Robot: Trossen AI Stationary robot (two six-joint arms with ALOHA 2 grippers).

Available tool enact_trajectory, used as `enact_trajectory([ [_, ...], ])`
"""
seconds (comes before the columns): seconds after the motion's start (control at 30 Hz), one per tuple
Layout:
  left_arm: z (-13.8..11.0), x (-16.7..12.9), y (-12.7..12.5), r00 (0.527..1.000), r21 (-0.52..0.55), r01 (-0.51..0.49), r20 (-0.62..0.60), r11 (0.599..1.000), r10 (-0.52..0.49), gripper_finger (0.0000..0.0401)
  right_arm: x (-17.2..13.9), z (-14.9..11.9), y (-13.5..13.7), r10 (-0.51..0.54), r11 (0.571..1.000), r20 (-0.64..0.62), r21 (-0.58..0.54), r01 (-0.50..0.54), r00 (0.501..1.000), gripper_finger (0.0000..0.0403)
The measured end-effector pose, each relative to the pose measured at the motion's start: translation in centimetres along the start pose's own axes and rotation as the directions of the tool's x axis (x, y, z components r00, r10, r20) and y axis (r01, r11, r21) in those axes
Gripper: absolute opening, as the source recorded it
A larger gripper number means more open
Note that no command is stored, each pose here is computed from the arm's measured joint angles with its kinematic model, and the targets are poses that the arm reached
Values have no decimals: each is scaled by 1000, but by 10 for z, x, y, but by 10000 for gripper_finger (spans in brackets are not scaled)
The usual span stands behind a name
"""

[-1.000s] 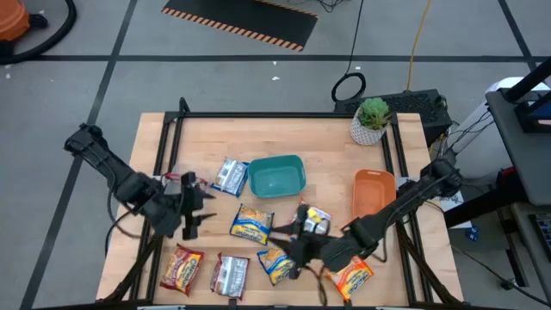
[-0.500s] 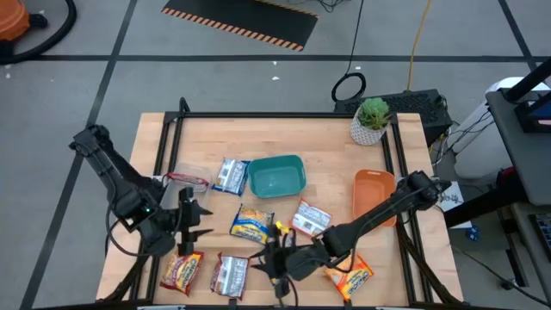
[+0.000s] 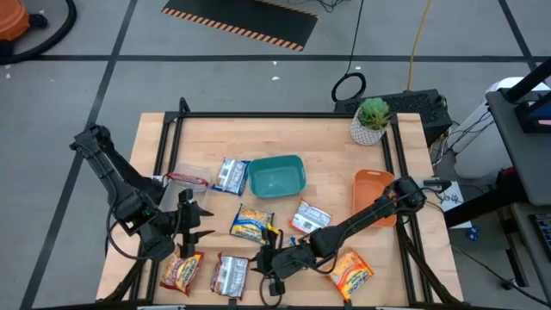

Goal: Sort Maruchan noodles
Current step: Put the right red noodle pack into the transparent bin

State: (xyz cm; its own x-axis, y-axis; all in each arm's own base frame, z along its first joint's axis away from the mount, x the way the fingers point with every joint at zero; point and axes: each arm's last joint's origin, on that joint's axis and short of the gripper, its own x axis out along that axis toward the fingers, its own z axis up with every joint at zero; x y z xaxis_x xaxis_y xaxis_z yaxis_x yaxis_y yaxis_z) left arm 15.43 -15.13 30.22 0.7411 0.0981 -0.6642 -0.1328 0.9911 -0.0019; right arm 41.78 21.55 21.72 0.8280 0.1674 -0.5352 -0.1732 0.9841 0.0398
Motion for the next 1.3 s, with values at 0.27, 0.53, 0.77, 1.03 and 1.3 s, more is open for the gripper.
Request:
enact_trajectory([
  [0.27, 0, 0, 0, 1000, 15, -4, 6, 1000, 4, 230, 27, -23, -13, 38, 998, -92, 46, -34, 995, 95],
  [0.53, 1, 0, -1, 1000, 52, 0, 11, 999, 0, 230, 50, -46, -26, 4, 1000, -165, 20, -1, 986, 129],
  [0.77, 1, 0, -1, 1000, 58, 1, 12, 998, -2, 230, 67, -62, -34, 0, 999, -192, 31, 7, 981, 172],
  [1.03, 1, 0, -1, 1000, 59, 1, 12, 998, -2, 230, 76, -65, -39, 37, 999, -162, 37, -32, 986, 171],
  [1.3, 1, 0, -1, 1000, 69, 4, 16, 998, -6, 230, 80, -70, -41, 39, 999, -158, -6, -41, 987, 159],
])
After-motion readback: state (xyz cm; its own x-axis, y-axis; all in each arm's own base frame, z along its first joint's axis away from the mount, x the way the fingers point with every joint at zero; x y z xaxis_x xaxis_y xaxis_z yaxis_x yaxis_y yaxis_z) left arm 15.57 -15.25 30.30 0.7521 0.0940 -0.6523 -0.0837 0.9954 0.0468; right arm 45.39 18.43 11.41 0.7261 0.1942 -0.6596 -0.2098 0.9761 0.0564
